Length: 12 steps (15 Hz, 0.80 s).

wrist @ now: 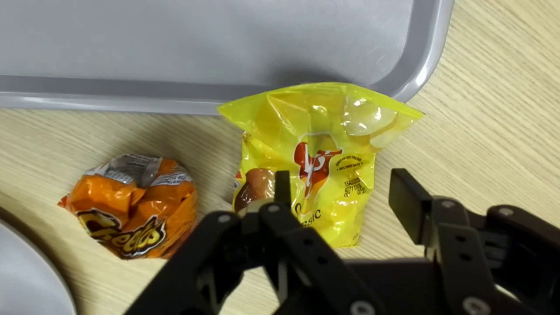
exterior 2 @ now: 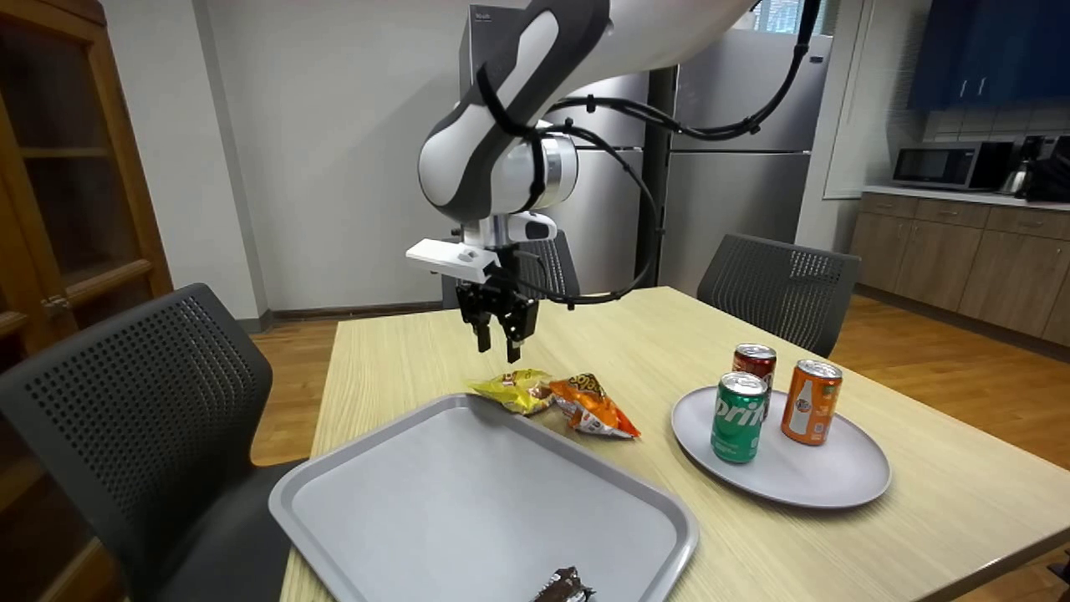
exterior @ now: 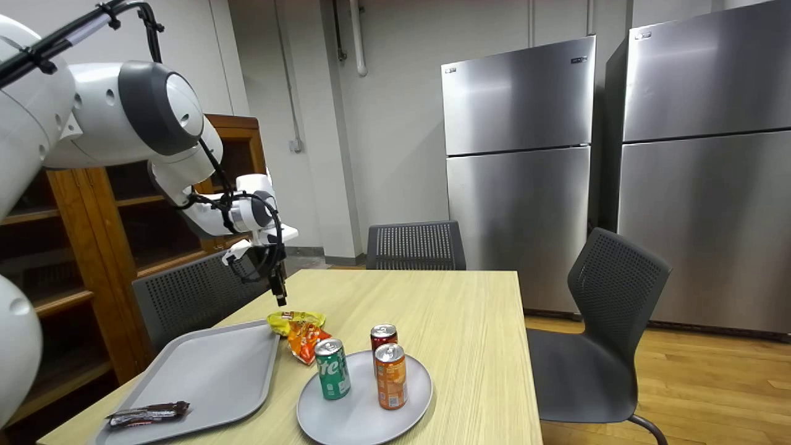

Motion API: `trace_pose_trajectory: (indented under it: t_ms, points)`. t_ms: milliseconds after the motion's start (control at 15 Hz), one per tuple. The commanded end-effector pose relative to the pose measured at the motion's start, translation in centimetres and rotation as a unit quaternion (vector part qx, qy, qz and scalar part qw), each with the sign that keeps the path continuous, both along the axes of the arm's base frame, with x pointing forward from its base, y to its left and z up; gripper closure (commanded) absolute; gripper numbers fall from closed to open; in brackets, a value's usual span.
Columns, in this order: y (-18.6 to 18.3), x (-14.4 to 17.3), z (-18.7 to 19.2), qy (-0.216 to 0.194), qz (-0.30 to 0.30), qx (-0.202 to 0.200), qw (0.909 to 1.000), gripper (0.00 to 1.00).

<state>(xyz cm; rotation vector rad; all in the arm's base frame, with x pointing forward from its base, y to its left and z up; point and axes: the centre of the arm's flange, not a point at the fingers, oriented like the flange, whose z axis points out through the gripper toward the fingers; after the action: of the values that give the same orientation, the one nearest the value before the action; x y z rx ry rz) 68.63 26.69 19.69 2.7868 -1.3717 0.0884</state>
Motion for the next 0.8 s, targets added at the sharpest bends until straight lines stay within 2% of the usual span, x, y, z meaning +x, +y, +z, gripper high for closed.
trace_pose_trajectory:
  t_ms: [0,133,200,333,533,733]
  points:
    - [0.2,0.4,1.1,0.001,0.004,0.003,1.0000,0.06]
    - [0.2,0.4,1.2,0.002,0.016,0.010,0.9998,0.00]
    - [0.1,-0.9,1.8,-0.007,0.022,-0.009,0.9997,0.00]
    - [1.5,-2.2,2.7,0.000,0.047,-0.005,0.9989,0.00]
    - [2.9,-3.9,3.6,0.016,0.099,0.020,0.9947,0.00]
    - [4.2,-6.3,4.8,0.027,0.150,0.027,0.9880,0.00]
